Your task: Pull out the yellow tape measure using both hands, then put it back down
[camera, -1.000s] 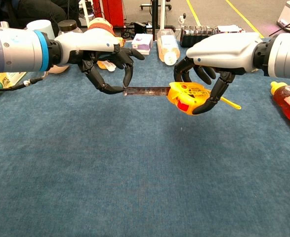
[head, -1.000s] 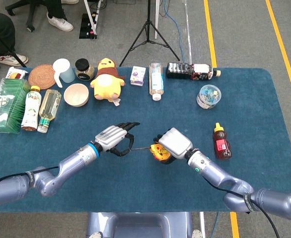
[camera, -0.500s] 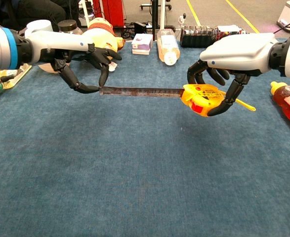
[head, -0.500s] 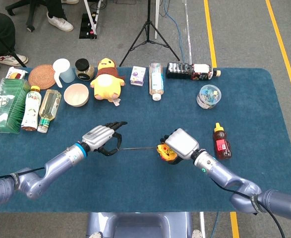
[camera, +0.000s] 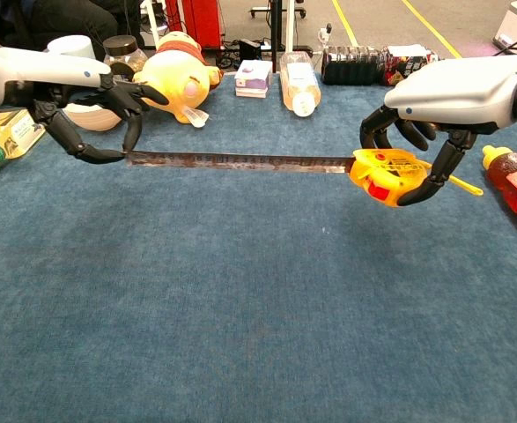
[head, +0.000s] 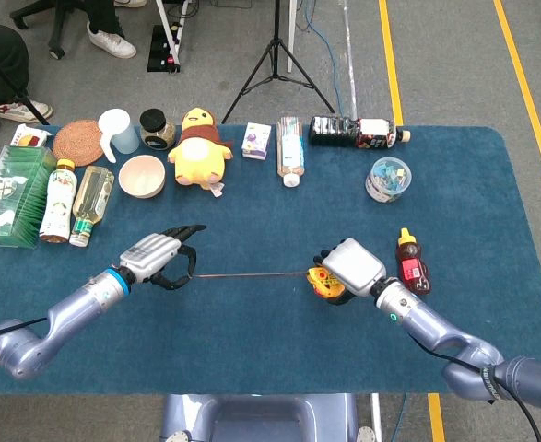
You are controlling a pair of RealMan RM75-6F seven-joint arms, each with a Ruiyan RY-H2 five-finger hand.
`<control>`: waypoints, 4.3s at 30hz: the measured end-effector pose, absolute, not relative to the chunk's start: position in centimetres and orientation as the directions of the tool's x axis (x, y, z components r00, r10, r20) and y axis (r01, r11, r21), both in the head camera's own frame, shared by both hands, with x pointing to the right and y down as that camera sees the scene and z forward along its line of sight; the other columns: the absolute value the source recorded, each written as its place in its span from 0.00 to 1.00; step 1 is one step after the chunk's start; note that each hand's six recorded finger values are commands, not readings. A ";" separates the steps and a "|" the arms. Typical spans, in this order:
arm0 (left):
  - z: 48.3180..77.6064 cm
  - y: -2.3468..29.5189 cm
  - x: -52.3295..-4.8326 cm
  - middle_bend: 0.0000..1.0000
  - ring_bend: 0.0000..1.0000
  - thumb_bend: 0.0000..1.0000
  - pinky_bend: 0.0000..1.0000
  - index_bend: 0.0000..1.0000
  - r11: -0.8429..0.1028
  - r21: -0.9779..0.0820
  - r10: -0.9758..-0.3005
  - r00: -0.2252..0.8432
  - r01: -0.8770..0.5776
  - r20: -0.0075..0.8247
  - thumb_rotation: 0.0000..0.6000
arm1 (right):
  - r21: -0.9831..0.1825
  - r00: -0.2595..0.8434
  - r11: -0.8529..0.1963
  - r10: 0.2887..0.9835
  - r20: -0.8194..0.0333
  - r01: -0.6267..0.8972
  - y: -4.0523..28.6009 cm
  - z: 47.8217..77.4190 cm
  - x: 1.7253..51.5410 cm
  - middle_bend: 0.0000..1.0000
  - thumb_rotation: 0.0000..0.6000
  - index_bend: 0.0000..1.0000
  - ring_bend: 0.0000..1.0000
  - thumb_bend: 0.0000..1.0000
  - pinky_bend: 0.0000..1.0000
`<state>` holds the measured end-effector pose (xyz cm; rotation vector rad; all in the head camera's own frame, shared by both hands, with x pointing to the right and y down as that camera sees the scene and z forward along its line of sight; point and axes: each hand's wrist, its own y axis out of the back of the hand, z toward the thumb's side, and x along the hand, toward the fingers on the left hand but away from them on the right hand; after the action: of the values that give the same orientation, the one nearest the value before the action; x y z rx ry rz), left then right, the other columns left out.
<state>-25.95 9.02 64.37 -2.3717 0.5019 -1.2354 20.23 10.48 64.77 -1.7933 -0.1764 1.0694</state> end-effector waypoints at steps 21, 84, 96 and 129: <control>63.1 9.9 -32.1 0.01 0.00 0.40 0.08 0.59 -0.848 -0.516 -0.506 0.470 -0.119 0.723 1.00 | -0.795 0.575 -0.490 0.556 -0.600 -0.357 10.5 64.7 21.9 0.63 0.70 0.59 0.59 0.22 0.53; 66.2 9.6 -18.4 0.01 0.00 0.36 0.08 0.44 -0.851 -0.508 -0.469 0.634 -0.136 0.616 1.00 | -0.805 0.582 -0.526 0.575 -0.575 -0.276 10.1 64.3 18.9 0.63 0.69 0.60 0.59 0.22 0.53; 65.6 9.3 -18.1 0.02 0.00 0.34 0.08 0.18 -0.828 -0.542 -0.500 0.625 -0.143 0.599 1.00 | -0.801 0.571 -0.535 0.581 -0.580 -0.268 10.1 64.5 19.5 0.63 0.69 0.60 0.59 0.22 0.53; 59.3 7.6 -30.2 0.01 0.00 0.34 0.08 0.18 -0.712 -0.682 -0.663 0.480 -0.167 0.575 1.00 | -0.715 0.468 -0.580 0.544 -0.697 -0.391 10.6 70.1 22.5 0.31 0.69 0.12 0.30 0.22 0.34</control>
<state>-30.15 7.63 59.35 -2.1793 0.6837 -1.1841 22.49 10.57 70.12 -1.7896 -0.1303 1.2659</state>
